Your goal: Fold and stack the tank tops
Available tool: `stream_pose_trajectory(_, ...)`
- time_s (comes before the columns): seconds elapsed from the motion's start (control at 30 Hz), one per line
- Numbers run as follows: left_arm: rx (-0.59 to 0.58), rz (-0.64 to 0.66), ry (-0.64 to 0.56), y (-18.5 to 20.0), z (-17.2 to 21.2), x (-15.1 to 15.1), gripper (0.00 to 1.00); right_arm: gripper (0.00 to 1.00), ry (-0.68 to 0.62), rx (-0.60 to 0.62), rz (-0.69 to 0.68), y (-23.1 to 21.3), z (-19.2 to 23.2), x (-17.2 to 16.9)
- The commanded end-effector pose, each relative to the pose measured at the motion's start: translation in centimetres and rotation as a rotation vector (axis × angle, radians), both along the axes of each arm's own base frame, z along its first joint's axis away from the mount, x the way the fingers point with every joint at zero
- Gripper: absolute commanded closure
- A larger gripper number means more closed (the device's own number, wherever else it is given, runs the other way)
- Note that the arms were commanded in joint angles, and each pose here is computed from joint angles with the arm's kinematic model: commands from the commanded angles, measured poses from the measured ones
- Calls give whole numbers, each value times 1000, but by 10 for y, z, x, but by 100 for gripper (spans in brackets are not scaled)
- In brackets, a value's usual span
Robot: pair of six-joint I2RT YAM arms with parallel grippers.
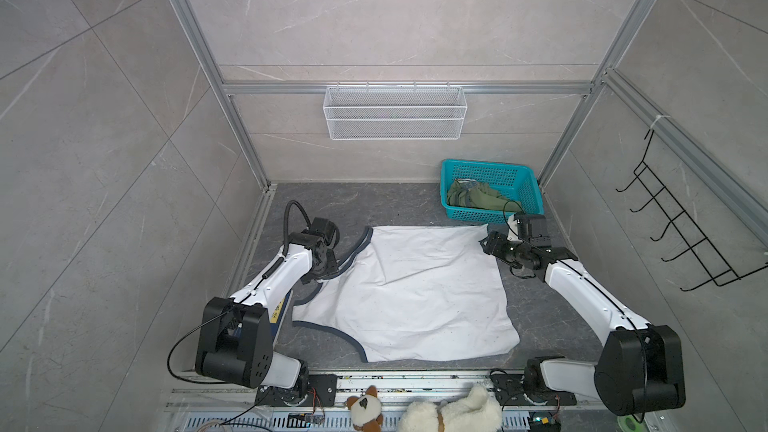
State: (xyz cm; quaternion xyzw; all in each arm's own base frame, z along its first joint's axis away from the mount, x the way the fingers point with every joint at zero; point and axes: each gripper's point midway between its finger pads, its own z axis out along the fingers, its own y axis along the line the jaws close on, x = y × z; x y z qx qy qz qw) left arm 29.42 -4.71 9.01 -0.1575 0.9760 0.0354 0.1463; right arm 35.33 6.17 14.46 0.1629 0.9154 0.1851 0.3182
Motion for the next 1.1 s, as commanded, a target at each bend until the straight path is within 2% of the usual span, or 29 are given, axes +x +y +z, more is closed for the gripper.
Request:
stream_pose_trajectory(0.0,-28,14,-13,-4,-4,11,43,30,36,15,14,2,-7,-17)
stream_pose_trajectory(0.13,-11,15,7,-2,-12,12,53,30,38,13,19,2,-9,-24)
stream_pose_trajectory(0.4,7,18,30,0,-27,17,65,30,51,15,34,4,-13,-27)
stream_pose_trajectory(0.63,8,20,35,0,-30,15,86,30,62,16,38,5,-16,-28)
stream_pose_trajectory(0.87,11,25,24,2,-26,18,100,30,60,19,35,5,-14,-28)
stream_pose_trajectory(1.07,37,45,-50,9,13,42,100,30,51,17,38,5,-9,-25)
